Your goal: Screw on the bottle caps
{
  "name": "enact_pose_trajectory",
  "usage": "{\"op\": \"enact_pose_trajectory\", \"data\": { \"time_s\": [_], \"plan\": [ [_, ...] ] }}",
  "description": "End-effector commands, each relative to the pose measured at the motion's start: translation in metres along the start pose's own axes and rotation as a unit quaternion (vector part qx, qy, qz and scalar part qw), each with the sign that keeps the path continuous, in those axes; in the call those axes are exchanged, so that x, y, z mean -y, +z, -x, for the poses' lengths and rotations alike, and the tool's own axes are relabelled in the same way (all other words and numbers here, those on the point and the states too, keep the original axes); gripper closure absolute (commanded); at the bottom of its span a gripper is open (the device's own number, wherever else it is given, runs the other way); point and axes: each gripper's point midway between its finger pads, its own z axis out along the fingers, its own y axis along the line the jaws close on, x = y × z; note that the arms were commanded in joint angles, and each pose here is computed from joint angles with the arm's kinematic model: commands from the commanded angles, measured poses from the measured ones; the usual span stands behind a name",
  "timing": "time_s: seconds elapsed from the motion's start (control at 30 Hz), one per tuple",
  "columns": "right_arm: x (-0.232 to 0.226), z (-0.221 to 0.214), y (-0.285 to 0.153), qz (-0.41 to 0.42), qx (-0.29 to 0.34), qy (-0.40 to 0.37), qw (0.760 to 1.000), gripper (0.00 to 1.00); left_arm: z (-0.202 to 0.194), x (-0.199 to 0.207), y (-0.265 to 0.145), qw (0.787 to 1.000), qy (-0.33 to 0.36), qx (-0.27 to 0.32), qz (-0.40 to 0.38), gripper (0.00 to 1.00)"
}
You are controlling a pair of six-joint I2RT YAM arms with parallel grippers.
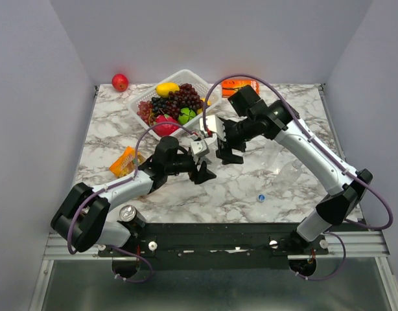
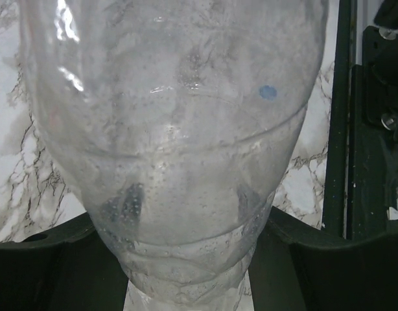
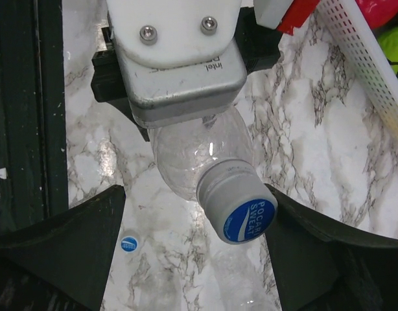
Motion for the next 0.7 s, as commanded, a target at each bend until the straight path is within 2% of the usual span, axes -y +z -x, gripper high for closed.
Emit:
{"op": "enact_pose_trajectory", "data": {
  "time_s": [0.0, 0.2, 0.3, 0.33, 0.4, 0.53, 0.67],
  "plan": [
    [-0.032, -0.026, -0.005, 0.030, -0.048, 0.046, 0.997, 0.09, 0.036, -0.022, -0.010, 0.996, -0.048, 0.066, 0.044, 1.00],
    [-0.050, -0.042, -0.015, 0.037, -0.081, 0.084, 0.993, 0.09, 0.028, -0.028, -0.015, 0.995, -0.054, 0.058, 0.056, 1.00],
    [-0.033, -0.026, -0.031, -0.002, -0.048, 0.097, 0.994, 0.11, 0.018, -0.026, -0.013, 0.998, -0.035, 0.035, 0.050, 1.00],
    [-0.018, -0.007, -0.044, -0.031, -0.018, 0.085, 0.996, 0.11, 0.015, -0.026, -0.014, 0.999, 0.001, 0.027, 0.047, 1.00],
    [0.001, 0.005, -0.050, -0.053, 0.001, 0.085, 0.995, 0.12, 0.008, -0.018, -0.014, 0.999, 0.021, 0.008, 0.033, 1.00],
    [0.023, 0.038, -0.066, -0.084, 0.059, 0.018, 0.995, 0.14, 0.002, -0.003, -0.019, 0.994, 0.103, -0.021, -0.002, 1.00],
    [-0.001, 0.045, -0.059, -0.030, 0.101, -0.107, 0.989, 0.17, -0.004, 0.000, -0.027, 0.987, 0.150, -0.051, -0.010, 1.00]
  ]
}}
